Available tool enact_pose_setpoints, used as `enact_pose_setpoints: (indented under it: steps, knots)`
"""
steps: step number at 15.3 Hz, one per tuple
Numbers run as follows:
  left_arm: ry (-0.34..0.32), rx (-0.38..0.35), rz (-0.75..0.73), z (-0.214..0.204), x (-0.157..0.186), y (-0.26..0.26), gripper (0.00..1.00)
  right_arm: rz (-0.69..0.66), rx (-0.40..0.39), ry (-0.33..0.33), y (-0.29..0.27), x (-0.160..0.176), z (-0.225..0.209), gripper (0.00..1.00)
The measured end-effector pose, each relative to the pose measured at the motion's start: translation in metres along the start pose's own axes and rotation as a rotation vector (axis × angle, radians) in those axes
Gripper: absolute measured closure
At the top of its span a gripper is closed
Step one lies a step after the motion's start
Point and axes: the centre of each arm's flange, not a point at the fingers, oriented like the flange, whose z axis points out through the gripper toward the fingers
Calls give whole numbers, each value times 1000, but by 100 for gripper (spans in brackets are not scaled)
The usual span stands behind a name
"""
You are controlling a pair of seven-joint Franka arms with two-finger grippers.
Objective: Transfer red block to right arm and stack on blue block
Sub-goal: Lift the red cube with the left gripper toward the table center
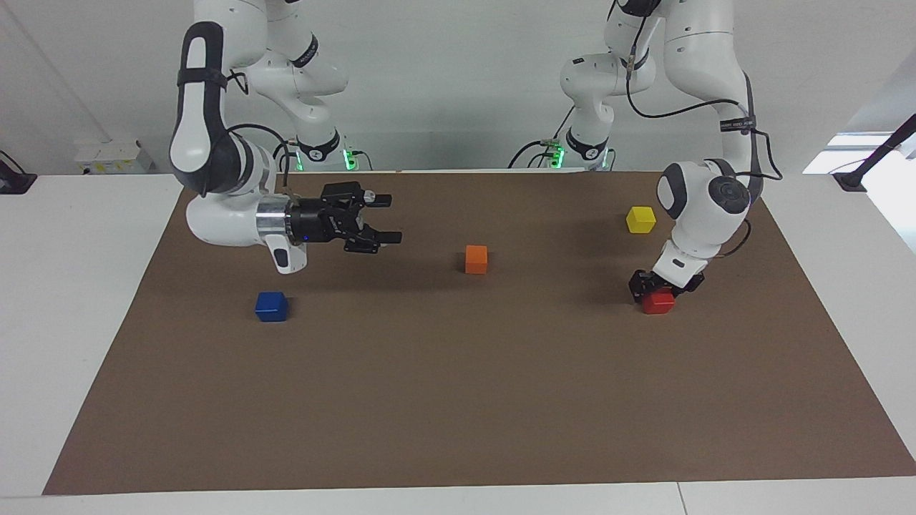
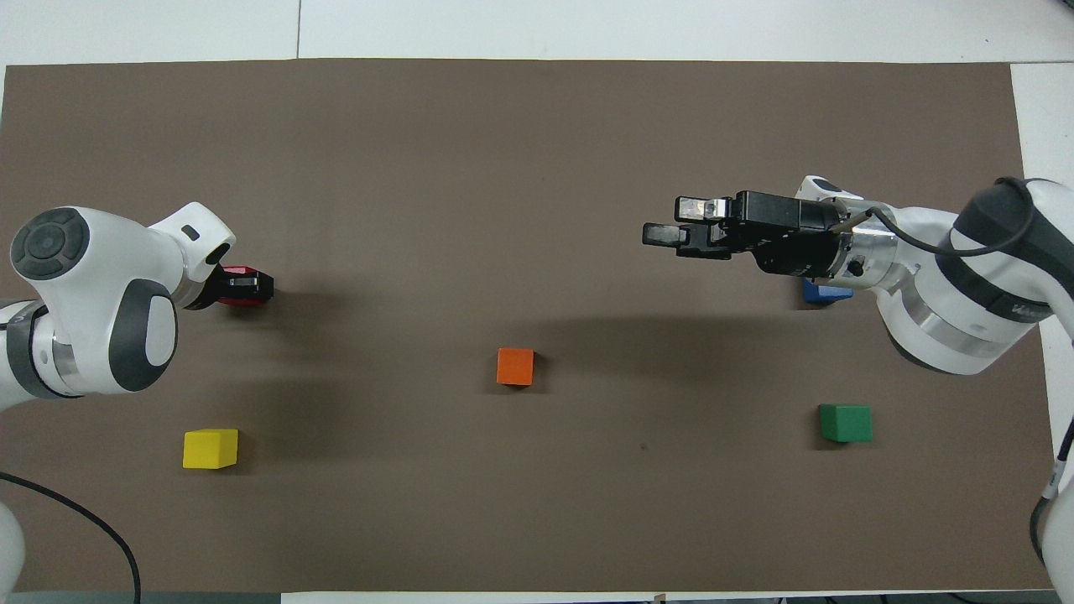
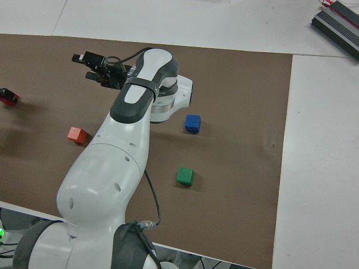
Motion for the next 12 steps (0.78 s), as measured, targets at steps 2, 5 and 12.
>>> enact_pose_setpoints:
  steps: [2,5,12]
  knots:
    - [-39,1,-30,-1,-2,0,45,45,122,8,19,4,5,0]
    - [-130,10,-125,-28,6,0,45,80,204,8,32,3,22,0]
    - [-327,-185,-610,-207,16,70,45,124,271,-19,49,-10,69,0]
